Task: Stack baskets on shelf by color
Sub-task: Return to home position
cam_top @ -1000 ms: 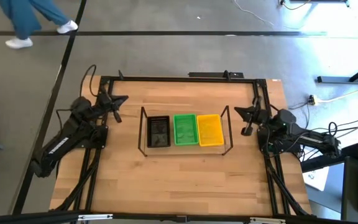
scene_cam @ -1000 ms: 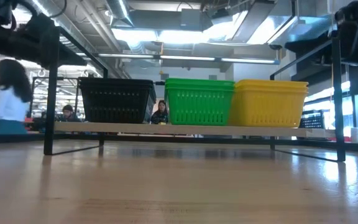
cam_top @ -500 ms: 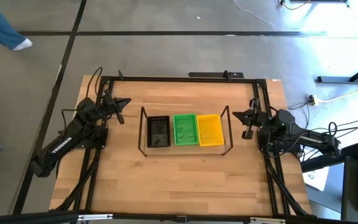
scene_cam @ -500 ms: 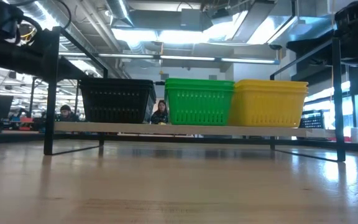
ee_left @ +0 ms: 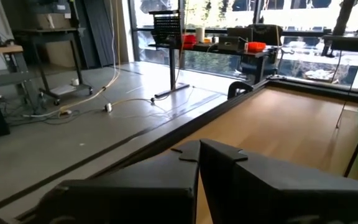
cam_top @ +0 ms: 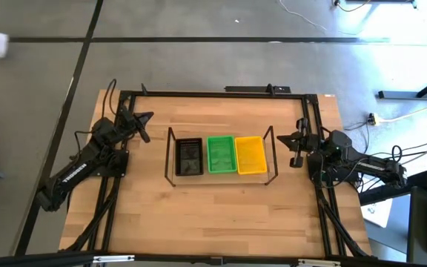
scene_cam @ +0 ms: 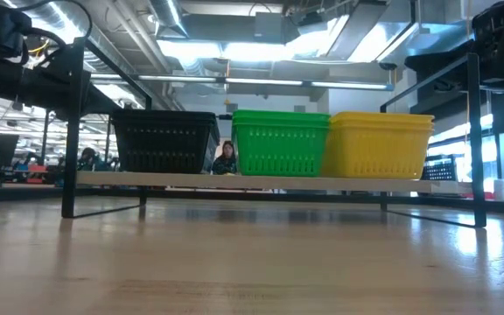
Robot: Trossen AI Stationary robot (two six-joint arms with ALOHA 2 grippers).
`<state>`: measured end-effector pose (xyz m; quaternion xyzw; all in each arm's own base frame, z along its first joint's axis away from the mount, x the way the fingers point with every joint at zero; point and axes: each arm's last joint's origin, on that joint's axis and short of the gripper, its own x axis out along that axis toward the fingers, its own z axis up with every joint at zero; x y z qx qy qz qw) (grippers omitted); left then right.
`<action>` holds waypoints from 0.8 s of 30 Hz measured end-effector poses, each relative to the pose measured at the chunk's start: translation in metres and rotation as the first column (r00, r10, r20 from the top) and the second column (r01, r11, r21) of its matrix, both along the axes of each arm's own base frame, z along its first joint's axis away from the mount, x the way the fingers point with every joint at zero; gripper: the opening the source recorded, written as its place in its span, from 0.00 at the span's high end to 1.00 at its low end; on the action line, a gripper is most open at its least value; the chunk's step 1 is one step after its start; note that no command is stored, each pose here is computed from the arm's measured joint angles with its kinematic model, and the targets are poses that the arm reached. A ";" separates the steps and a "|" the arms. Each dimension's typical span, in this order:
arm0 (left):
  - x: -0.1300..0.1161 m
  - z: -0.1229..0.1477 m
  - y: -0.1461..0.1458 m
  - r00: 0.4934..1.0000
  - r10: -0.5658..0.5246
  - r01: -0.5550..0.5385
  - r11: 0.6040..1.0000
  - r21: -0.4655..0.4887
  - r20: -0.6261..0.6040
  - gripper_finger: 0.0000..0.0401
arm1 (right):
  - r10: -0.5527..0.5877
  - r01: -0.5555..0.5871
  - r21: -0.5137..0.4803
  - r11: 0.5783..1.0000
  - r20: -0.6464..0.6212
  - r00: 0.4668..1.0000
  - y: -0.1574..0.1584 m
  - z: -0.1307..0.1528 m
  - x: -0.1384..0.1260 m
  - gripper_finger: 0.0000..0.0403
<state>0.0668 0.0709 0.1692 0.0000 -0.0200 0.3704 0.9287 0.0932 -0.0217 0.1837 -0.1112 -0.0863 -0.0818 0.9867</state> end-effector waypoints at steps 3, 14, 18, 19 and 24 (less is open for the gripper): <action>0.000 0.000 0.000 1.000 0.001 -0.001 1.000 0.022 -0.020 1.00 | 0.000 0.000 -0.001 1.000 0.000 1.000 0.000 0.000 0.000 0.97; 0.000 0.000 0.000 1.000 0.002 -0.001 1.000 0.022 -0.018 0.97 | -0.001 0.001 -0.003 1.000 0.000 1.000 0.000 0.000 0.000 0.99; 0.000 0.000 0.000 1.000 0.002 -0.001 1.000 0.022 -0.018 0.98 | -0.001 0.001 -0.003 1.000 0.000 1.000 0.000 0.000 0.000 0.97; 0.000 0.000 0.000 1.000 0.002 -0.001 1.000 0.022 -0.018 0.98 | -0.001 0.001 -0.003 1.000 0.000 1.000 0.000 0.000 0.000 0.97; 0.000 0.000 0.000 1.000 0.001 -0.001 1.000 0.023 -0.018 1.00 | -0.001 0.001 -0.003 1.000 0.000 1.000 0.000 0.000 0.000 0.98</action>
